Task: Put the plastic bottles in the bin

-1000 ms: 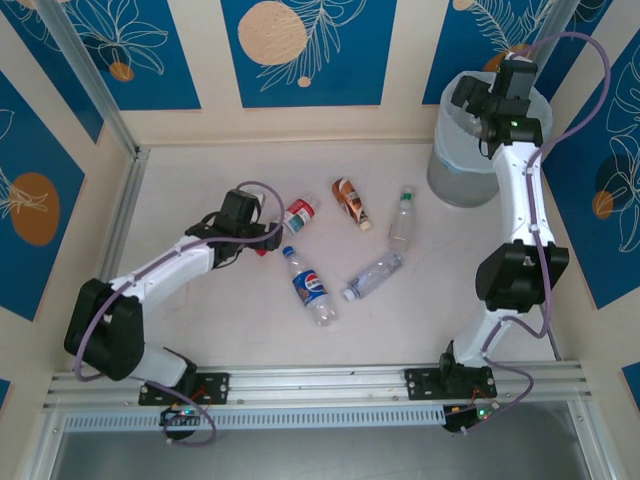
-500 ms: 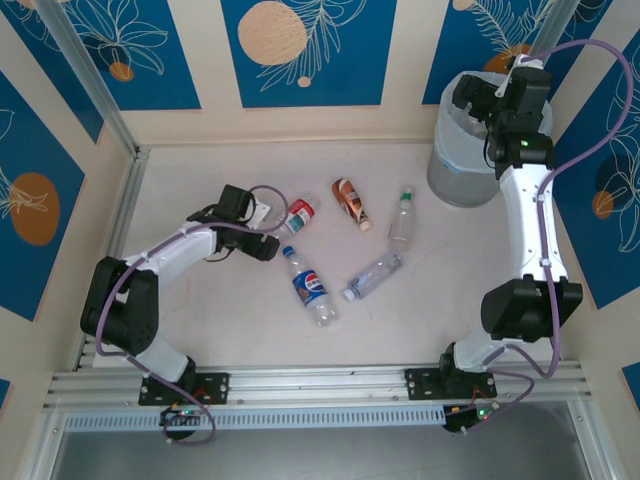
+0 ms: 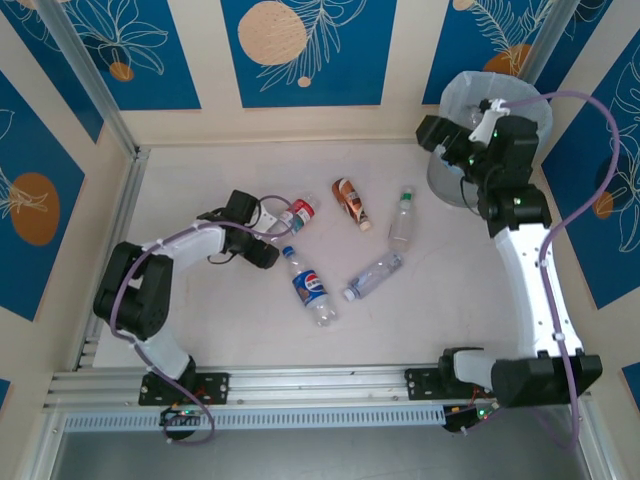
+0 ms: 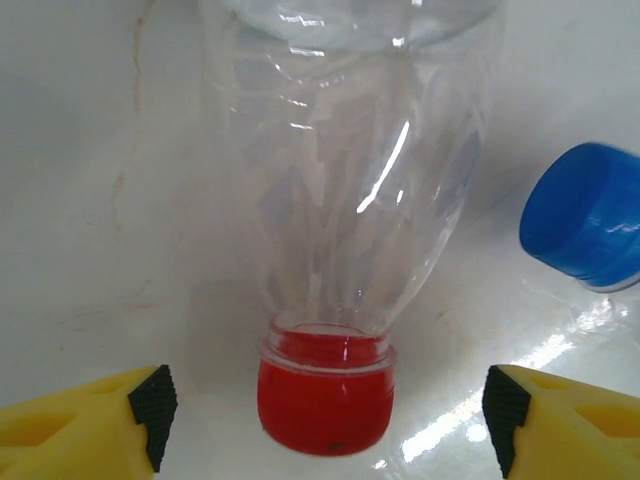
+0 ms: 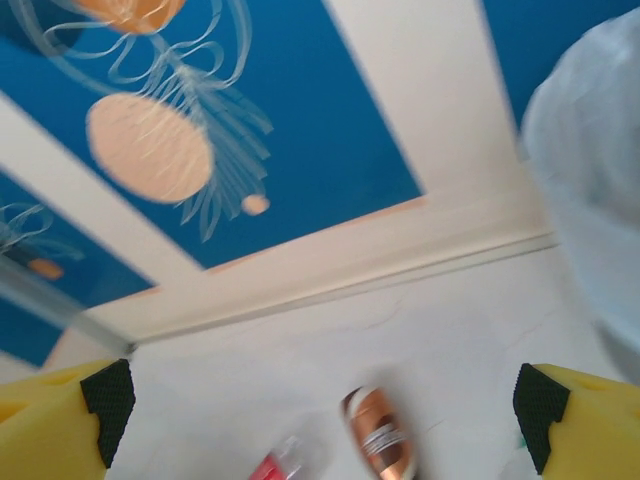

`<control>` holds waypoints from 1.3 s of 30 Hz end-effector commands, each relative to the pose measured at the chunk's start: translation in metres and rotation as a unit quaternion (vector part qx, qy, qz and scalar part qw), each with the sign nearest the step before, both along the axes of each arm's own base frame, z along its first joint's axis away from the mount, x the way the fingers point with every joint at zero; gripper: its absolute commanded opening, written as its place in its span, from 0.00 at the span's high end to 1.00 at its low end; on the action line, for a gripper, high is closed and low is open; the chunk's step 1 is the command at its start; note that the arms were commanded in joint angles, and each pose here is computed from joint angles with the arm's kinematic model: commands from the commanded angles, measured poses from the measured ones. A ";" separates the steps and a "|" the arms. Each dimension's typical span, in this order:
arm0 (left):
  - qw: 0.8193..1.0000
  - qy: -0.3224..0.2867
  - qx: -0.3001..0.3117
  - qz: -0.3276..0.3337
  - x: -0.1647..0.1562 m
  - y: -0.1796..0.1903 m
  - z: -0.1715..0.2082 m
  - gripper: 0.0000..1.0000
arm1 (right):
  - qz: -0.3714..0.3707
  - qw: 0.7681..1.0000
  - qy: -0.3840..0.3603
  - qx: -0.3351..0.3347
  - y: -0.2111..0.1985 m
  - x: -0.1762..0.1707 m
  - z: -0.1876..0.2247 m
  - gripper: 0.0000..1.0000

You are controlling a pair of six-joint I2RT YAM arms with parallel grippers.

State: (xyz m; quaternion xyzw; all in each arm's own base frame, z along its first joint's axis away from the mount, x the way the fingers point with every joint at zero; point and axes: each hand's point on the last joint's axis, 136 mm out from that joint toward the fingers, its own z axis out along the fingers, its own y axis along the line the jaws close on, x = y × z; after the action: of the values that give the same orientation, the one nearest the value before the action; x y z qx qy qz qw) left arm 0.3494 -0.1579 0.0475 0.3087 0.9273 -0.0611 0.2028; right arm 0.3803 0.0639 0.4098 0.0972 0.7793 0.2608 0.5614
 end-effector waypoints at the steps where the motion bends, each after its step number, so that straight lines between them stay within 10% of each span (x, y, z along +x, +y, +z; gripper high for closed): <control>1: 1.000 -0.001 -0.013 -0.012 0.009 -0.008 0.003 0.23 | 0.045 0.998 0.012 0.035 0.028 -0.018 -0.013 0.00; 39: 0.999 -0.006 -0.009 -0.040 0.013 -0.016 -0.002 0.74 | 0.049 0.991 0.116 0.036 0.046 -0.017 -0.096 0.00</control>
State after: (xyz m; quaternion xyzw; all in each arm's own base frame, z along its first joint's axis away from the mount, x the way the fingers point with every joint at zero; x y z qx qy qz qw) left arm 0.3640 -0.1676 0.0304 0.3368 0.9206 -0.0623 0.1875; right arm 0.3639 0.1055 0.3087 0.1178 0.8339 0.3000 0.4480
